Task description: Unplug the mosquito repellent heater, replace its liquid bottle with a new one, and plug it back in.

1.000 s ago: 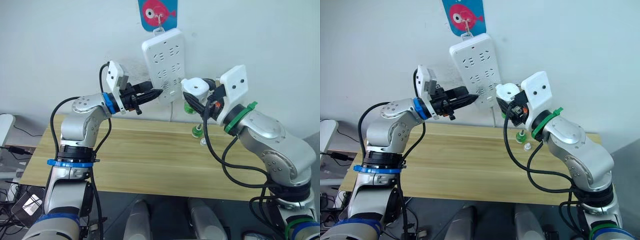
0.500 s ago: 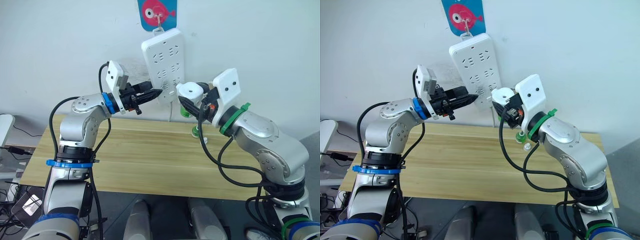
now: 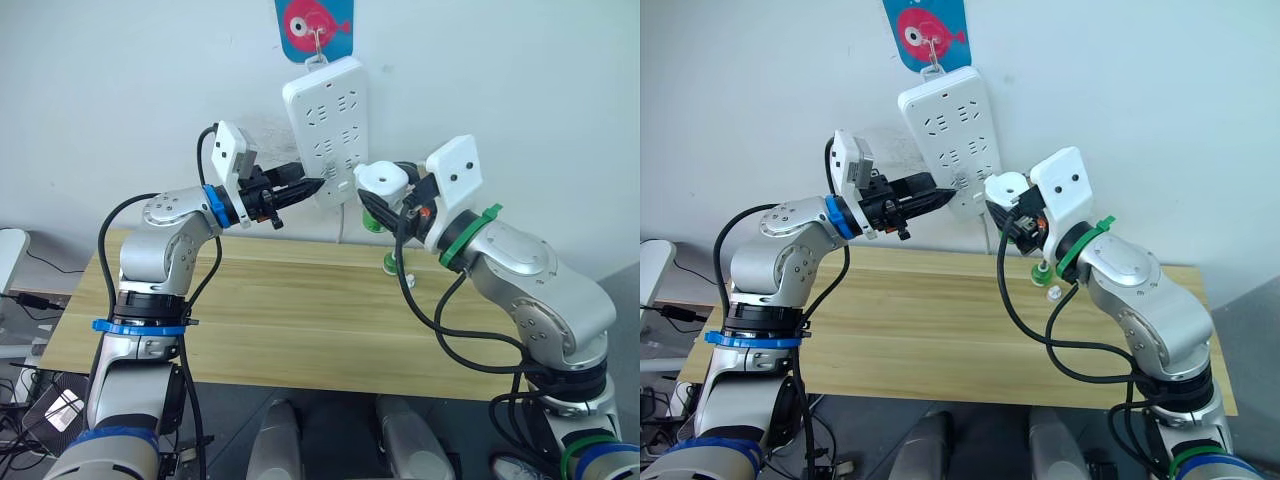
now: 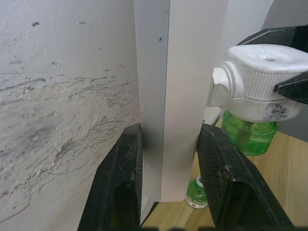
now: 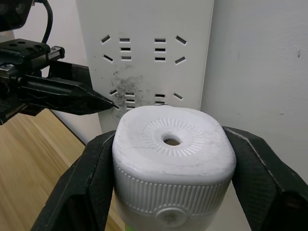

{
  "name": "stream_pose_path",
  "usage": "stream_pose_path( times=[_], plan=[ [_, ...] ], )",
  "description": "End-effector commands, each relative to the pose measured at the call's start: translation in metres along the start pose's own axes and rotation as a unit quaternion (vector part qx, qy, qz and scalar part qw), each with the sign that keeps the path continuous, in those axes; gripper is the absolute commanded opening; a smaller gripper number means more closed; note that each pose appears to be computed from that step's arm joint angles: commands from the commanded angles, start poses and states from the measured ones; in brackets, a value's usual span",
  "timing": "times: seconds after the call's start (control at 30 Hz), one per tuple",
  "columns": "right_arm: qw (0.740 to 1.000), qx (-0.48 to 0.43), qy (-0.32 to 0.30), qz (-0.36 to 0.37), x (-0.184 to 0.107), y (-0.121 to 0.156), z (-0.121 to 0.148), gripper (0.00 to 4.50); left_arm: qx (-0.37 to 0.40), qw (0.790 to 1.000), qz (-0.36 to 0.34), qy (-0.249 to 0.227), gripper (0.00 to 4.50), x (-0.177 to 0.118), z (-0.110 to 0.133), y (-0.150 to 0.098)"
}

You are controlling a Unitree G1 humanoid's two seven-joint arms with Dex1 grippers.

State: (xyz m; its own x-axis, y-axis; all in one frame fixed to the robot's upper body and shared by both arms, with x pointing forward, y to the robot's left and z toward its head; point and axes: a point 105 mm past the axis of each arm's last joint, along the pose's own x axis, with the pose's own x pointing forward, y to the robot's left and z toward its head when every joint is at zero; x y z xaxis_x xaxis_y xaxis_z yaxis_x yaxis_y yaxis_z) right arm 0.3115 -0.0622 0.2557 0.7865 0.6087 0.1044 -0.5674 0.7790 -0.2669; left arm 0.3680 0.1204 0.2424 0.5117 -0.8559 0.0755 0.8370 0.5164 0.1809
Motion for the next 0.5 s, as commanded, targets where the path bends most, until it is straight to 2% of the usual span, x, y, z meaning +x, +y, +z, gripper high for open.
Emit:
stream_pose_path(
  times=[0.03, 0.5],
  plan=[
    [0.998, -0.025, -0.059, -0.002, -0.003, 0.003, 0.028, 3.02, 0.008, 1.0, -0.006, -0.008, 1.3, 0.002, 0.007, -0.003],
    [0.996, -0.054, -0.073, 0.019, -0.006, 0.014, 0.028, 3.02, 0.005, 1.0, -0.002, -0.008, 1.3, 0.002, 0.006, -0.001]
  ],
)
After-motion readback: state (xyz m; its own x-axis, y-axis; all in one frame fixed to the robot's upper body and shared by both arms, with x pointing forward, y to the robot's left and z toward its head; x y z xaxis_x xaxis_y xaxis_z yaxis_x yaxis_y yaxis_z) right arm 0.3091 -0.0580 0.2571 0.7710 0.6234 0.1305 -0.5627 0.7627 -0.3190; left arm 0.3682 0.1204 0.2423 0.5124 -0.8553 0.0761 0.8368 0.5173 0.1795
